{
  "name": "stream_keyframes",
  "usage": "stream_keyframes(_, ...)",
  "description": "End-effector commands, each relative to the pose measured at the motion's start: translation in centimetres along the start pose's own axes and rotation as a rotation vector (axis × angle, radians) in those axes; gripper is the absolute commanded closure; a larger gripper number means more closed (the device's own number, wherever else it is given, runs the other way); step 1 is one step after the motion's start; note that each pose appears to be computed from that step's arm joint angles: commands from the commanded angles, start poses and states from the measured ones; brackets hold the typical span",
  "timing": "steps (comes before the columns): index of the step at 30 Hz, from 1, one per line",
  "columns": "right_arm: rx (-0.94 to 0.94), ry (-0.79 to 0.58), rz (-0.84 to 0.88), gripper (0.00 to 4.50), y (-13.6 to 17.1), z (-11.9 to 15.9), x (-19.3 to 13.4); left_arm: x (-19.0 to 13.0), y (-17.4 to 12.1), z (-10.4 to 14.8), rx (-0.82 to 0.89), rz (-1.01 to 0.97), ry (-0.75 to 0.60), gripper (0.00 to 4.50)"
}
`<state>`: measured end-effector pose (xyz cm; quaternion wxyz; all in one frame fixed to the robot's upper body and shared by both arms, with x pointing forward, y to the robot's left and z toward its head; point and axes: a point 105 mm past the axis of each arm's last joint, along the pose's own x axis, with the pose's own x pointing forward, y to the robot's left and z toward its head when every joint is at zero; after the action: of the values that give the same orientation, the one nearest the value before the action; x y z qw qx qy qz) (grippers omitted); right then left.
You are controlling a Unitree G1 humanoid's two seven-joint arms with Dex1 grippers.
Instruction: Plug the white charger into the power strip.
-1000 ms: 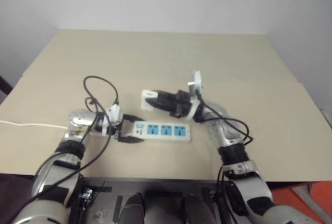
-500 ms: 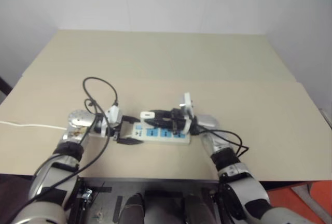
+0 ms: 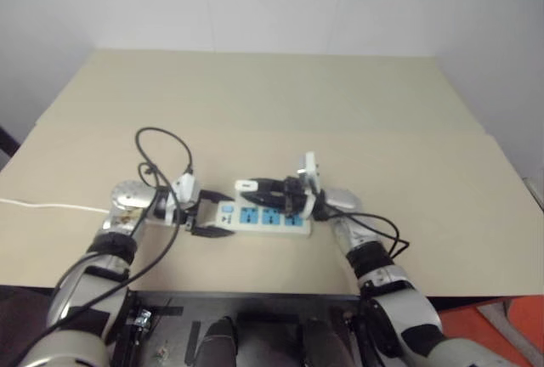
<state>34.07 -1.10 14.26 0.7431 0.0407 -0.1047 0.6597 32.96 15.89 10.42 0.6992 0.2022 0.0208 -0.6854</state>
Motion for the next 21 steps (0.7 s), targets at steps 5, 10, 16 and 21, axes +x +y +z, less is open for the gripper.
stream_keyframes(5, -0.005, 0.014, 0.006, 3.39, 0.4, 0.0, -0.8, -0.4, 0.6, 0.6, 0.034, 0.014, 0.005, 1.23)
stream_keyframes(10, -0.004, -0.008, 0.014, 3.39, 1.1, 0.2, -0.1, -0.5, 0.6, 0.5, 0.031, 0.018, 0.006, 1.23)
stream_keyframes(16, 0.008, -0.004, 0.006, 3.39, 1.1, -0.3, 0.3, -0.5, 0.6, 0.5, 0.032, 0.020, 0.004, 1.23)
stream_keyframes(21, 0.004, 0.010, -0.022, 3.39, 0.6, -0.7, -0.2, -0.7, 0.6, 0.5, 0.031, 0.024, 0.004, 1.23)
